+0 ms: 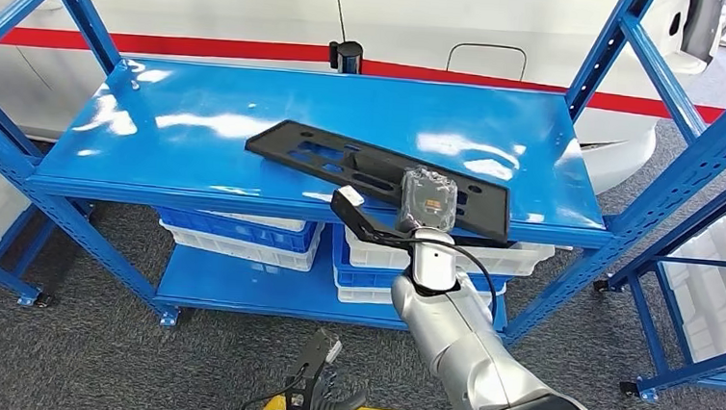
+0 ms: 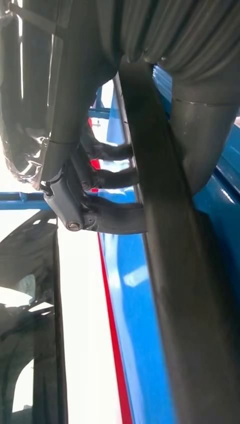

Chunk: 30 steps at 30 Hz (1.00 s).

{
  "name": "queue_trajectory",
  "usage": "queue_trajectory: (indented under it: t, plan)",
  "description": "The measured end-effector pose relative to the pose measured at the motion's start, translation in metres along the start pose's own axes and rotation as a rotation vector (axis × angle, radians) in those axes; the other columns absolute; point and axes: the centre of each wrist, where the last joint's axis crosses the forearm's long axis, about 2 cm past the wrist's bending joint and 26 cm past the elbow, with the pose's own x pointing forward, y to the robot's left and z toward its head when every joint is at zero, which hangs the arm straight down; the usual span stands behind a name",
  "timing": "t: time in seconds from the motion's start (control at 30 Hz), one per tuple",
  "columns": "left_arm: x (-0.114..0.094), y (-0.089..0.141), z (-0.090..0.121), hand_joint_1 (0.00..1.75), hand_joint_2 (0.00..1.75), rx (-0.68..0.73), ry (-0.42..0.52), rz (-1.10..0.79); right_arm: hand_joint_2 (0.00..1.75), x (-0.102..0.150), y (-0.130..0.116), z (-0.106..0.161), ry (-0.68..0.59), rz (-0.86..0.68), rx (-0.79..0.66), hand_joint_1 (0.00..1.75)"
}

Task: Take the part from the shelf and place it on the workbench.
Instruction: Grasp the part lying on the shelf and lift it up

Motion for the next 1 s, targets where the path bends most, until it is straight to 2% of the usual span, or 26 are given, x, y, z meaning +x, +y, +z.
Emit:
queue_trajectory:
  t: [0.53,0.73,0.87,1.0]
  plan:
    - [0.001,-0.002,0.000,0.00,1.75,-0.025,-0.020,-0.018,1.75,-0.014,0.003,-0.001,0.038,-0.018,-0.038,1.75]
    - [0.002,-0.001,0.000,0.00,1.75,0.010,-0.016,-0.029,1.75,-0.015,-0.001,0.000,0.057,-0.040,-0.168,1.75]
    - [0.003,0.000,-0.001,0.00,1.75,0.076,0.010,-0.023,1.75,-0.013,-0.012,-0.002,0.056,-0.046,-0.256,1.75]
    - [0.004,-0.001,-0.001,0.00,1.75,0.080,0.015,-0.012,1.75,-0.011,-0.029,-0.003,0.048,-0.068,-0.361,1.75]
